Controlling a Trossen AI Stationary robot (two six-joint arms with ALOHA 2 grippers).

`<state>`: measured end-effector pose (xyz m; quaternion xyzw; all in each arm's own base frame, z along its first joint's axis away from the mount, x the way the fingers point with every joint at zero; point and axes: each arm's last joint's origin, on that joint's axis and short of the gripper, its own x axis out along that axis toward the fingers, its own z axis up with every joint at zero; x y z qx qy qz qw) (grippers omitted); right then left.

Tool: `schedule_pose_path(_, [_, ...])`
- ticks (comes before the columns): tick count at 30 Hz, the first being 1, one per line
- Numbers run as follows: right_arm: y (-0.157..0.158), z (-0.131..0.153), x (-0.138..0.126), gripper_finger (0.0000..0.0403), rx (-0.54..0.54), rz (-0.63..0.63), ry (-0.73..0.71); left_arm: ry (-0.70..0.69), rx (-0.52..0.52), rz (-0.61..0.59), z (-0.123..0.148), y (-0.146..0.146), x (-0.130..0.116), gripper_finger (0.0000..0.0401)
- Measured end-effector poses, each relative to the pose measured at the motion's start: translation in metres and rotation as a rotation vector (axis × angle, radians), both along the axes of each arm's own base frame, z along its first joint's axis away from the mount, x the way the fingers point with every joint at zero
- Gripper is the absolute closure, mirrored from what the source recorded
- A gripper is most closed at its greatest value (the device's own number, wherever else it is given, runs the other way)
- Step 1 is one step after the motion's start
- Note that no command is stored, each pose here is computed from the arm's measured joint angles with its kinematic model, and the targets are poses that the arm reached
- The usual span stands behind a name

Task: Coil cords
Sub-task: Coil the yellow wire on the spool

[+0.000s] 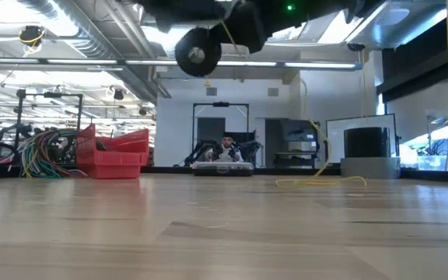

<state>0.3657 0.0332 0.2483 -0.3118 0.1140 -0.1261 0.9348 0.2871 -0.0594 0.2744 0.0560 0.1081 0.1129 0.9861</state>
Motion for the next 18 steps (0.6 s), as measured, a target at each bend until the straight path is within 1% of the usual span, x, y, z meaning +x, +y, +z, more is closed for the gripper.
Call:
schedule_pose_path(5, [0.000,0.008,0.004,0.0397,0.071,-0.011,-0.042,0.061,-0.007,0.049,-0.012,0.011,0.007,0.0396])
schedule_pose_path(9, [0.002,0.019,0.007,0.0397,0.133,-0.013,-0.096,0.084,-0.011,0.065,-0.018,0.016,0.010,0.0396])
schedule_pose_path(15, [0.002,0.027,0.009,0.0397,0.219,-0.079,-0.156,0.093,-0.015,0.098,-0.022,0.019,0.013,0.0396])
schedule_pose_path(18, [0.002,0.033,0.010,0.0397,0.252,-0.088,-0.184,0.092,-0.004,0.126,-0.022,0.020,0.013,0.0396])
